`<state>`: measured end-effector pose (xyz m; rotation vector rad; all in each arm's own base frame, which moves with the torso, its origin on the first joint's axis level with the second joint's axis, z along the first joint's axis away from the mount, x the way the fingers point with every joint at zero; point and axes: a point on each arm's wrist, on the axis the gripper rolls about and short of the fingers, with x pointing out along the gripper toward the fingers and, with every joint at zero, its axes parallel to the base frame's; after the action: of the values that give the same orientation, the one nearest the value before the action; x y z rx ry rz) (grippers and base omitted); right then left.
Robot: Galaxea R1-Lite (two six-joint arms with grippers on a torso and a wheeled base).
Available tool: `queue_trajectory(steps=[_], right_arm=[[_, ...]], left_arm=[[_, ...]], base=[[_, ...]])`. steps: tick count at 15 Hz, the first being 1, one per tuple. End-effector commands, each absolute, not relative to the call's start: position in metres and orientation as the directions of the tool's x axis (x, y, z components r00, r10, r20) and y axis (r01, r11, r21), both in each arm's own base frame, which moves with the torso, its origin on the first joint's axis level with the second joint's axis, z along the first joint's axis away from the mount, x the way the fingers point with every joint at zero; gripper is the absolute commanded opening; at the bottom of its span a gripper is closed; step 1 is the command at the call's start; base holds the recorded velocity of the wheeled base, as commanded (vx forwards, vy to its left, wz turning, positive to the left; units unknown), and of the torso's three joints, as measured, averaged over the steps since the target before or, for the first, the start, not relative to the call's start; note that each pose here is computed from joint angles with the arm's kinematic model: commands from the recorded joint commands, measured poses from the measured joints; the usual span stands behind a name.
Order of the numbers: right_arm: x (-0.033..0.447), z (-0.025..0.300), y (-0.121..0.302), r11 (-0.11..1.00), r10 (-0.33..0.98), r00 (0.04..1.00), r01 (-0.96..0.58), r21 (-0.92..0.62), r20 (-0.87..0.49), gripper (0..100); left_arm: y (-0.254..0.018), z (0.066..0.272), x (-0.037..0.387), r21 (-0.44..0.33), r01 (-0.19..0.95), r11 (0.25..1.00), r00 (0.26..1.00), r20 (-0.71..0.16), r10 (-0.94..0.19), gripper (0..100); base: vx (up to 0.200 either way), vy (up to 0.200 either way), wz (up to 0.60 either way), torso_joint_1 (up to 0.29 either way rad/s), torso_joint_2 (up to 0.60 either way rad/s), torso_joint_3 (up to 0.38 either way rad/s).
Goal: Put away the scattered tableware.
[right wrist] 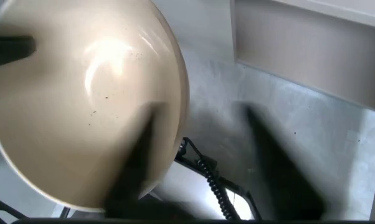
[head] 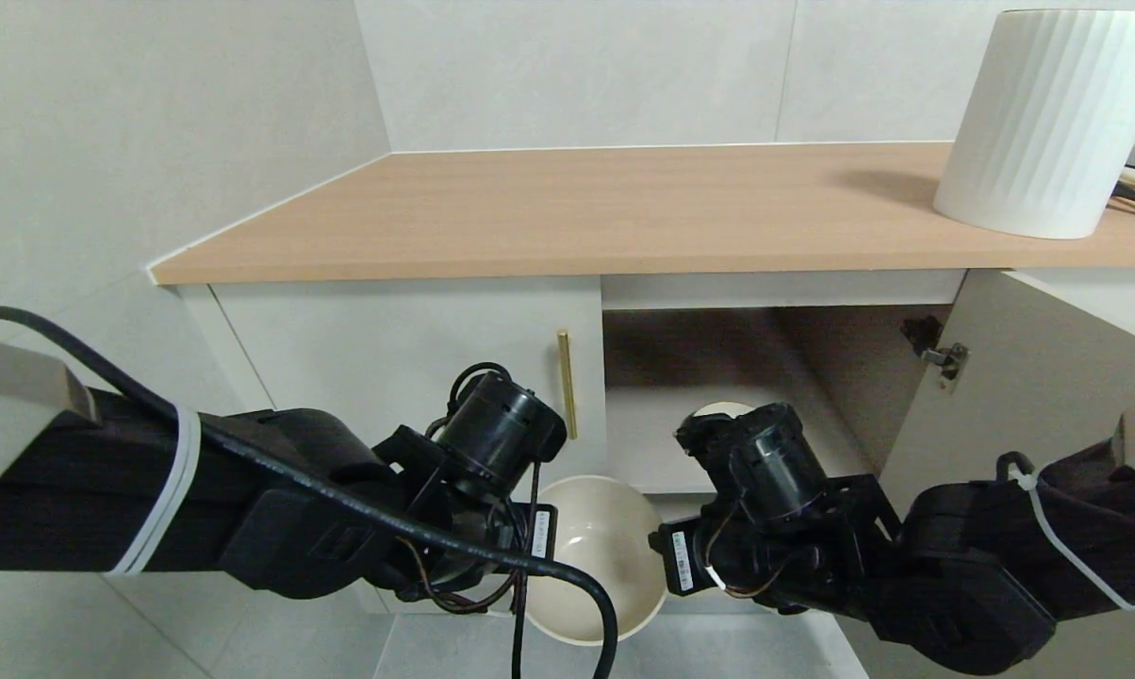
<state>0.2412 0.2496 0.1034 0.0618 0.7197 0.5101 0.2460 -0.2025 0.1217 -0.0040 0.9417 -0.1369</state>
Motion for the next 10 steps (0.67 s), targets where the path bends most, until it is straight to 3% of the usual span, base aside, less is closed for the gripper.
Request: queue_trajectory(steps=[1,10], right_arm=[[0.2418,0.1004,0.2501,0.878,0.462,0.632,-0.423,0.222,-0.622,0],[0.2421,0.0999,0.2500,0.884,0.452,0.639,-0.417,0.213,-0.622,0]], left_arm=[[-0.2020,0.1229,0.2456,-0.064,0.114,0.991,0.582,-0.804,-0.119,0],[-0.2017,0.1239,0.2453,-0.065,0.113,0.991,0.585,-0.802,-0.119,0]], base=[[0.000,0.000,0.00,0.000,0.00,0.000],[0.000,0.000,0.00,0.000,0.00,0.000]])
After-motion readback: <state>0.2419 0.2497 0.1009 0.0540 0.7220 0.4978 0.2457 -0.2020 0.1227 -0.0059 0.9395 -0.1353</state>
